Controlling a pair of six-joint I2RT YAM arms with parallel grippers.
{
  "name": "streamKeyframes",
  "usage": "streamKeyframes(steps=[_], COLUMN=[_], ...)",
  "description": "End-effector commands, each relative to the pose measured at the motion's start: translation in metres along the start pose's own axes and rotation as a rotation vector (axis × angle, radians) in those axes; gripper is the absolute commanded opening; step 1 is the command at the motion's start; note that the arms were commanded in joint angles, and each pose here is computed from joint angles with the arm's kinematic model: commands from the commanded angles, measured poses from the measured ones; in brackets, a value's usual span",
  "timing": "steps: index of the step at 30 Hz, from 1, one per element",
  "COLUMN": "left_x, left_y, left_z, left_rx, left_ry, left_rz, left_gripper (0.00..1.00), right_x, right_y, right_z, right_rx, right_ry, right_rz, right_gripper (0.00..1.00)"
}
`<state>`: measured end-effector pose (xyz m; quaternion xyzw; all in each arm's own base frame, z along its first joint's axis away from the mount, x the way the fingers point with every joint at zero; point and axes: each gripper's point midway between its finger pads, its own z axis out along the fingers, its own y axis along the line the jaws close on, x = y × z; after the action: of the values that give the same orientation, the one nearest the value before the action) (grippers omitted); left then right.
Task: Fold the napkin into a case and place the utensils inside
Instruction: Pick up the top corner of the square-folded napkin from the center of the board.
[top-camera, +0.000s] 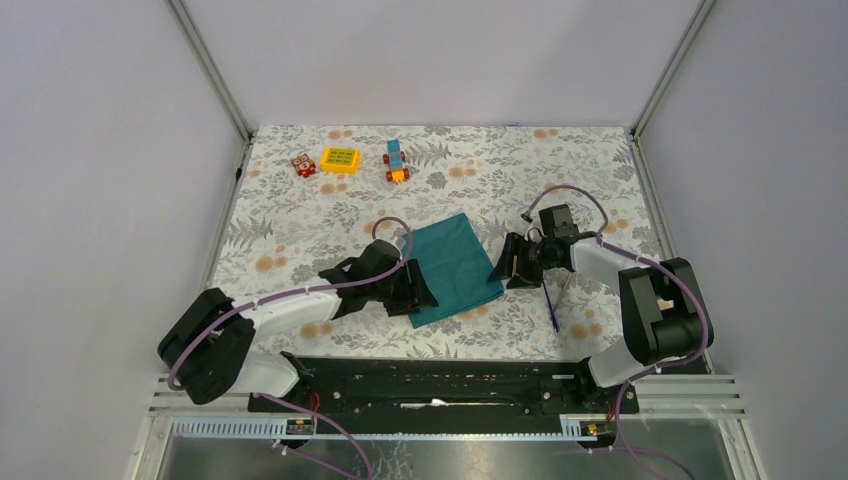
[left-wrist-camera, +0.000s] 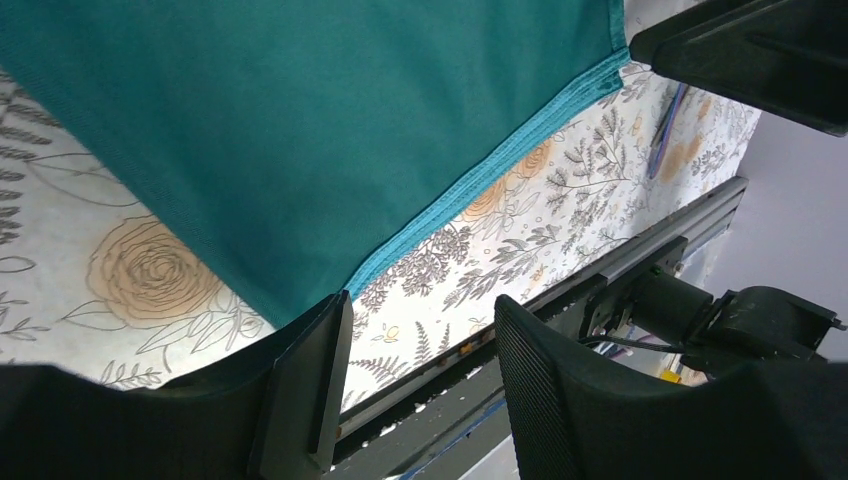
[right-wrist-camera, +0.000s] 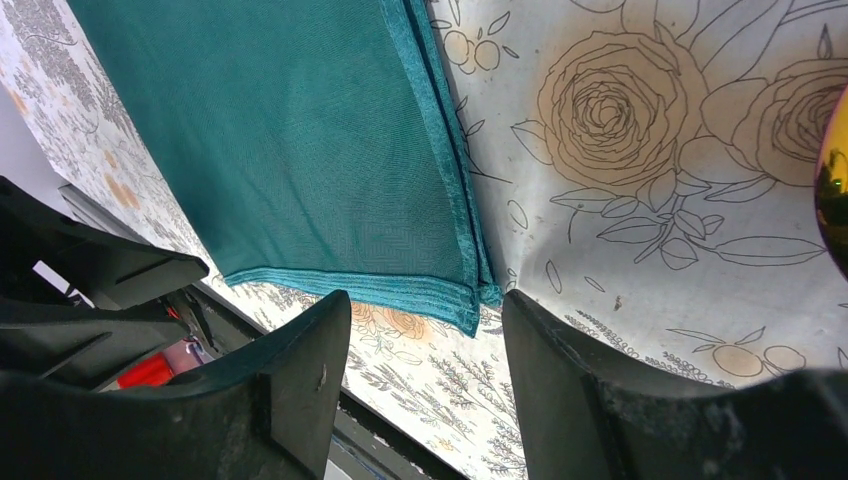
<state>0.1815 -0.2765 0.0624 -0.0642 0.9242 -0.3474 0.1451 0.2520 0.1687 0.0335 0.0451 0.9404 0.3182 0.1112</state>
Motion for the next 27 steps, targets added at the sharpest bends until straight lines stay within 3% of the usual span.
streamKeyframes(steps=[1,17,27], left_x=[-0.016,-0.004,-0.002], left_y=[-0.035,-0.009,-0.007], left_z=[0.001,0.002,0.001], left_rx=[0.109,0.050,0.042], left_ry=[-0.025,-0.010,-0.009], left_rz=[0.036,0.008,0.008], left_gripper=[0.59,0.58,0.59], right_x=[0.002,0.000,0.002], right_y=[0.003,0.013,0.016], right_z=[0.003,0.002,-0.006], right_rx=[-0.039,-0.085,-0.085], right_ry=[0.011,0.012,0.003], right_rz=[-0.023,-0.032,-0.042], right_gripper=[0.64,0.52,0.57])
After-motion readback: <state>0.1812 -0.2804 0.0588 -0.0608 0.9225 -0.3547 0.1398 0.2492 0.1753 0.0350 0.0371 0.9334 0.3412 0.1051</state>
